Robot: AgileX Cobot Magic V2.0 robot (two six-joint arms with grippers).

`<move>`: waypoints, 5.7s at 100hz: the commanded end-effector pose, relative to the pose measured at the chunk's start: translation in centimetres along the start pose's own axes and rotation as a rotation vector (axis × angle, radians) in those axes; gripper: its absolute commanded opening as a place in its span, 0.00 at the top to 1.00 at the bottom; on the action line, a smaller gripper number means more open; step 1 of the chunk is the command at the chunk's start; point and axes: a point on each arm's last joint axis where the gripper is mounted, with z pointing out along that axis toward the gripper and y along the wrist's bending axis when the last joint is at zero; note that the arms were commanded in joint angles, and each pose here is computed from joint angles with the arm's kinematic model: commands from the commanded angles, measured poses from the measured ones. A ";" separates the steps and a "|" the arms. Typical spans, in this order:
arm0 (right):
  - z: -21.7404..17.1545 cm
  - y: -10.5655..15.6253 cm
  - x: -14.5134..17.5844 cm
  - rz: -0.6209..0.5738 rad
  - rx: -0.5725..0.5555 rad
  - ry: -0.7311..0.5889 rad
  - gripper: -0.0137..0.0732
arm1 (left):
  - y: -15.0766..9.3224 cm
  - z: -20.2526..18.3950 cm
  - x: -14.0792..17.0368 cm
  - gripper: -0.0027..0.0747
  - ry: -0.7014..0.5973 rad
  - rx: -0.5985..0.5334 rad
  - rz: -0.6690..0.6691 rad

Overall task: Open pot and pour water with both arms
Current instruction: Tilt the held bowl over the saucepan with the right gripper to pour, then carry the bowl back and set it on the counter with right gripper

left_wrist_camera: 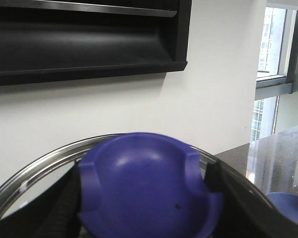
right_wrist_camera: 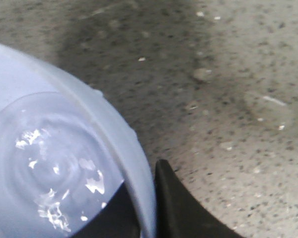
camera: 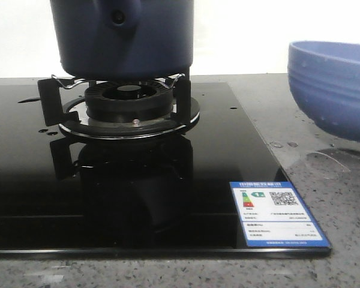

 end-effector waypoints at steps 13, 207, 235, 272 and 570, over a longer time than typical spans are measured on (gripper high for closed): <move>-5.0 2.8 -2.0 -0.078 -0.086 -0.100 0.90 | 0.2 -0.3 -1.5 0.60 -0.079 -0.041 -0.050; -8.0 29.2 -12.2 -0.923 0.375 -0.928 0.89 | -0.5 -0.1 -1.4 0.60 -0.076 0.020 -0.038; -8.1 30.6 -11.0 -0.969 0.496 -1.021 0.89 | -0.5 -0.1 -1.4 0.60 -0.077 0.018 -0.035; -8.8 32.0 -9.7 -1.041 0.617 -1.099 0.89 | -0.9 -0.1 -1.5 0.60 -0.080 0.048 -0.040; -4.0 0.9 0.1 -0.127 0.168 -0.084 0.41 | 1.9 18.2 5.1 0.60 0.188 0.205 -0.069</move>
